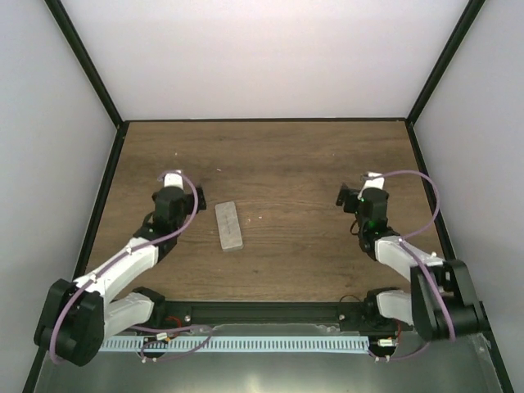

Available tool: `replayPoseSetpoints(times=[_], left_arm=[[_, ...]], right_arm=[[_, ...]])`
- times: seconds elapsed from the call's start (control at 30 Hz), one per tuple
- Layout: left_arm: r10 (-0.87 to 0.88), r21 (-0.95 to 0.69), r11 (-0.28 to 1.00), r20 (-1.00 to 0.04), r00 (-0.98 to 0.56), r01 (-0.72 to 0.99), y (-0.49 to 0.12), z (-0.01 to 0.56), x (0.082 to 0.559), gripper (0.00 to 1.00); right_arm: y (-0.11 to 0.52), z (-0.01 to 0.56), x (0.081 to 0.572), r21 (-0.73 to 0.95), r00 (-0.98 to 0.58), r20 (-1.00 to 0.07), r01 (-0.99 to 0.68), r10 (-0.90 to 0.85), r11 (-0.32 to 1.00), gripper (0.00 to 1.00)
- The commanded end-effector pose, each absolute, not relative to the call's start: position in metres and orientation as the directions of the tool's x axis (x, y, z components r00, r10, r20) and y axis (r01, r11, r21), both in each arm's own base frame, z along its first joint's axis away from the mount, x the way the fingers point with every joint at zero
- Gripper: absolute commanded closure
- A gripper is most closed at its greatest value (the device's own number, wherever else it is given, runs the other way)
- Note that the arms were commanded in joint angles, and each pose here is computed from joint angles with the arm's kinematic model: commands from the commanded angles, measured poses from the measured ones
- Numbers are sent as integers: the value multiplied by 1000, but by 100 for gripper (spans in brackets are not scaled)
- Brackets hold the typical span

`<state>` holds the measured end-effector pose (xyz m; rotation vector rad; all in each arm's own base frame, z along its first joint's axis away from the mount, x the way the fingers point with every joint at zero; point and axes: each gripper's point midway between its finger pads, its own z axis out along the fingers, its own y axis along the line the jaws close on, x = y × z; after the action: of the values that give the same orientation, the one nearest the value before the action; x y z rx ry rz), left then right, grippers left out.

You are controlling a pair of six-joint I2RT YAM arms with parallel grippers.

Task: Organize the sunglasses
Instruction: Reset both arms

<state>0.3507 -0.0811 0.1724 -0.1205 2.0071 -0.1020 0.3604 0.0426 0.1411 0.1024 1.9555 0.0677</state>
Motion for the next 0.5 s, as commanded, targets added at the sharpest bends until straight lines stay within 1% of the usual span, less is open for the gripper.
replayPoseSetpoints(times=[0.0, 0.07, 0.1, 0.13, 0.17, 0.23, 0.33, 0.4, 0.43, 0.47], left_arm=[[-167, -137, 975, -971, -168, -177, -43, 187, 341, 0], [-172, -137, 968, -972, -157, -212, -30, 180, 336, 0], [-187, -151, 965, -970, -156, -217, -25, 180, 337, 0], [-195, -160, 963, -969, -150, -217, -21, 180, 339, 0], [-189, -156, 964, -972, -141, -214, -18, 181, 341, 0], [-174, -146, 966, -978, -115, -213, -13, 185, 345, 0], [-139, -121, 978, -986, -96, -170, -7, 189, 359, 0], [-136, -118, 980, -985, -107, -161, -1, 188, 371, 0], [-95, -80, 986, -990, -102, -145, -1, 189, 374, 0], [-51, -36, 990, -993, -104, -134, -1, 188, 378, 0]], right_arm=[[-11, 145, 371, 127, -173, -971, 209, 164, 970, 0], [-29, 139, 375, 153, -168, -965, 261, 200, 953, 0], [-36, 144, 375, 178, -127, -967, 272, 219, 946, 0], [-36, 152, 375, 183, -84, -975, 235, 208, 955, 0], [-41, 152, 376, 183, -66, -977, 247, 205, 952, 0], [-43, 148, 381, 184, -70, -976, 232, 205, 955, 0], [-24, 156, 369, 141, -18, -989, 139, 145, 980, 0], [-8, 155, 361, 97, 6, -995, 45, 97, 994, 0], [2, 156, 360, 70, 28, -997, -12, 70, 997, 0], [14, 154, 363, 35, 16, -999, -83, 36, 996, 0]])
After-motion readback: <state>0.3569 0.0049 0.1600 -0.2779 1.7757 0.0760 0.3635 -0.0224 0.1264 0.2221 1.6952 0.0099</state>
